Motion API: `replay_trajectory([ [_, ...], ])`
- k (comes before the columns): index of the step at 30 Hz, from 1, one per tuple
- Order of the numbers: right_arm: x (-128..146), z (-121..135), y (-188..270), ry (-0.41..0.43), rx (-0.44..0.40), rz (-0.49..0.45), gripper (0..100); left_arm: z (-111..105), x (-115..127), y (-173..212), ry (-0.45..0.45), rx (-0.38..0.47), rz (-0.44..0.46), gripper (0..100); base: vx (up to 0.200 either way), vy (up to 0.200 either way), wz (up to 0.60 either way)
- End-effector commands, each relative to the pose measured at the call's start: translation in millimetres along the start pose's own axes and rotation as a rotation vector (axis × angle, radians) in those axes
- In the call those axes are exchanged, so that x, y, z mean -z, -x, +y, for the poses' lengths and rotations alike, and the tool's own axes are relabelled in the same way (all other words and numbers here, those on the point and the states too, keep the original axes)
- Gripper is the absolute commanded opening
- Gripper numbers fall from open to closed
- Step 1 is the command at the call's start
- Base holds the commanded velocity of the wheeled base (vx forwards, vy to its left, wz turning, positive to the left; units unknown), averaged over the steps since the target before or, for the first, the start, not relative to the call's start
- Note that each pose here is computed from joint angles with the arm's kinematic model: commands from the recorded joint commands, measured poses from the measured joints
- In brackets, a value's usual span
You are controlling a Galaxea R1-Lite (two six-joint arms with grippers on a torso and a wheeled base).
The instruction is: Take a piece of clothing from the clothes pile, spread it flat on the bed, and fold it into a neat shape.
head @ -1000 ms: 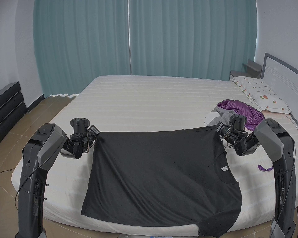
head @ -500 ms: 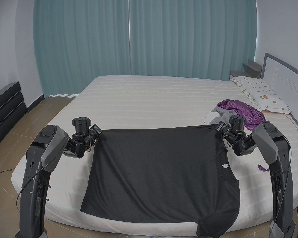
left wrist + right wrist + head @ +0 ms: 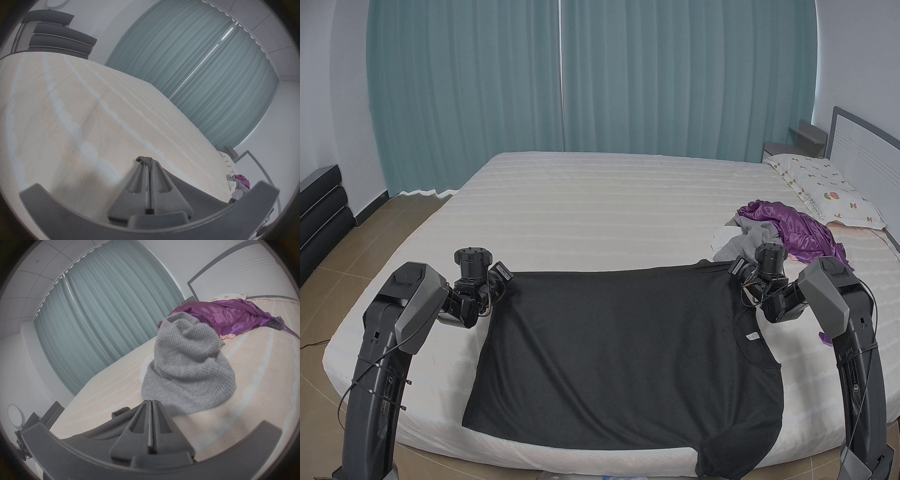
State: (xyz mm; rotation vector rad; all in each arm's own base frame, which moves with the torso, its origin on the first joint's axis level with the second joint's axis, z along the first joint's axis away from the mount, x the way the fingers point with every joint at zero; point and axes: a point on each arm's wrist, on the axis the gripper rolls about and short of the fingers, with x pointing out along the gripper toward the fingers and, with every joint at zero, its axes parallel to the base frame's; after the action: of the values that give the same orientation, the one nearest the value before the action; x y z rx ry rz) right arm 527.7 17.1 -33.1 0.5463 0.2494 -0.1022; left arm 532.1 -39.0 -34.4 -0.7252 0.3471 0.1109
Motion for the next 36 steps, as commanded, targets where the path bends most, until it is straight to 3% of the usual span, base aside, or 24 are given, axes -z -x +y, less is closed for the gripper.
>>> replay_trajectory([
  [1, 8.0, -3.8, -1.6, 0.001, 0.007, 0.016, 0, 2.7, 4.0, -1.4, 0.0, -0.005, 0.007, 0, 0.0, 0.0, 0.0],
  [11, 29.5, -8.7, -3.9, 0.01, 0.021, 0.06, 0, 3.8, 6.4, -2.0, -0.001, -0.007, 0.014, 0, 0.0, 0.0, 0.0],
  [12, 29.7, -8.8, -3.9, 0.01, 0.022, 0.061, 100, 3.8, 6.4, -2.0, -0.001, -0.008, 0.013, 0, 0.0, 0.0, 0.0],
  [13, 30.0, -8.0, -3.9, 0.01, 0.019, 0.06, 100, 2.3, 8.4, -1.8, -0.003, -0.006, 0.017, 0, 0.0, 0.0, 0.0],
  [14, 30.1, -7.1, -3.6, 0.009, 0.017, 0.062, 100, 2.0, 9.3, -1.7, -0.004, -0.006, 0.019, 100, 0.0, 0.0, 0.0],
  [20, 5.6, 5.3, 11.5, -0.014, -0.005, 0.031, 100, -0.1, 6.5, 1.4, -0.004, -0.011, 0.01, 100, 0.0, 0.0, 0.0],
  [24, -7.6, 10.7, 26.7, -0.055, -0.019, 0.026, 100, -7.5, -7.9, 8.2, 0.0, -0.002, -0.011, 100, 0.0, 0.0, 0.0],
  [25, -20.3, 14.3, 41.7, -0.075, -0.044, 0.01, 100, -16.3, -25.3, 21.9, 0.006, 0.005, -0.031, 100, 0.0, 0.0, 0.0],
  [30, -36.2, 23.8, 87.7, -0.112, -0.094, 0.047, 100, -32.2, -56.9, 62.6, 0.017, 0.004, -0.047, 100, 0.0, 0.0, 0.0],
  [36, -44.9, 27.8, 156.3, -0.195, -0.159, 0.111, 100, -32.1, -70.7, 132.3, 0.03, -0.024, 0.03, 100, 0.0, 0.0, 0.0],
])
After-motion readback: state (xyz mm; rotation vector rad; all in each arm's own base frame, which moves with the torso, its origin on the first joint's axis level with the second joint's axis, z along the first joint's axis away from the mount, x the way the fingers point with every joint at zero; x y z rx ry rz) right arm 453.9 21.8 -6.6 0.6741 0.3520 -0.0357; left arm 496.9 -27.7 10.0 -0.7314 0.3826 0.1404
